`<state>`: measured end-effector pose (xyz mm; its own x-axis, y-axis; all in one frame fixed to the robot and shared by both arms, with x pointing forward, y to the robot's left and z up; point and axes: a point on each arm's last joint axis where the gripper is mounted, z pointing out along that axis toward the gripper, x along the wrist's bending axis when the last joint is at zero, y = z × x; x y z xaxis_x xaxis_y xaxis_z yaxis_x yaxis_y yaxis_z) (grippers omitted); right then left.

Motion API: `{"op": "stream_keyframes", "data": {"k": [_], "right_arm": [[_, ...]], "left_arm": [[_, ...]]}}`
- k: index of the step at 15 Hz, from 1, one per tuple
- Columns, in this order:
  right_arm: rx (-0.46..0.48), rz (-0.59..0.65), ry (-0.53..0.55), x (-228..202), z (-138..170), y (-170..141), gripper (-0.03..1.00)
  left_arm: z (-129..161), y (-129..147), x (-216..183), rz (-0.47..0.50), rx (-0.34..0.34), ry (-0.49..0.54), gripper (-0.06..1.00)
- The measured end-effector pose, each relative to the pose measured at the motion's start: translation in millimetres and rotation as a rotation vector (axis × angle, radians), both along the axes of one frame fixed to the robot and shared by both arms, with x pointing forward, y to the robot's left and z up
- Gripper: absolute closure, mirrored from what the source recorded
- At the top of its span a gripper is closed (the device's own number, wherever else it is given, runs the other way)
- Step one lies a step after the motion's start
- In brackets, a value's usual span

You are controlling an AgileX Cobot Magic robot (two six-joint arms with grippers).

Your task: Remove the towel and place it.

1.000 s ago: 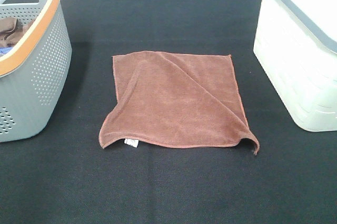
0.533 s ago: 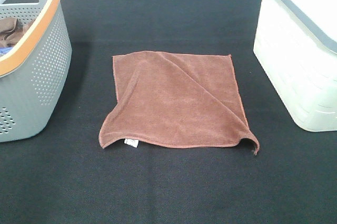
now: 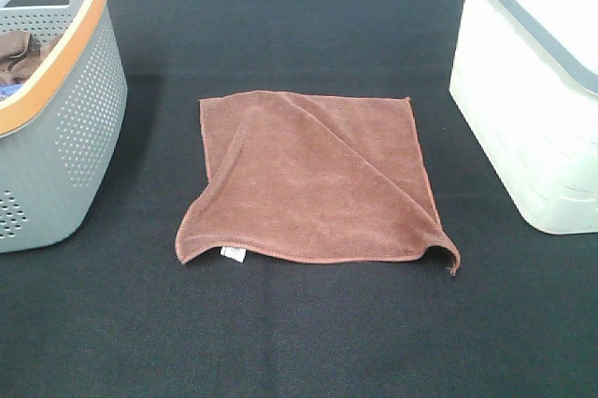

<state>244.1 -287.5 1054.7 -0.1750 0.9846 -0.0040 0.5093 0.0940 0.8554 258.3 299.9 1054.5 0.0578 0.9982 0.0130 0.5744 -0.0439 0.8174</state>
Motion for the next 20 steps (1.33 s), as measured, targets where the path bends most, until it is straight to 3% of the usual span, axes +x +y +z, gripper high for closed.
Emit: {"op": "stream_keyframes", "data": {"k": [1,5,20], "right_arm": [[0.006,-0.016,-0.049,-7.5,0.2,0.3,0.32],[0.008,-0.023,-0.081,-12.5,-0.2,0.4,0.32],[0.011,-0.021,-0.083,-12.9,-0.8,0.6,0.32]], "left_arm": [[0.9,0.4,-10.6,0.004,-0.002,-0.066,0.21],[1.1,0.9,-24.1,0.005,-0.005,-0.152,0.21],[1.0,1.0,-25.8,0.005,-0.006,-0.163,0.21]]}}
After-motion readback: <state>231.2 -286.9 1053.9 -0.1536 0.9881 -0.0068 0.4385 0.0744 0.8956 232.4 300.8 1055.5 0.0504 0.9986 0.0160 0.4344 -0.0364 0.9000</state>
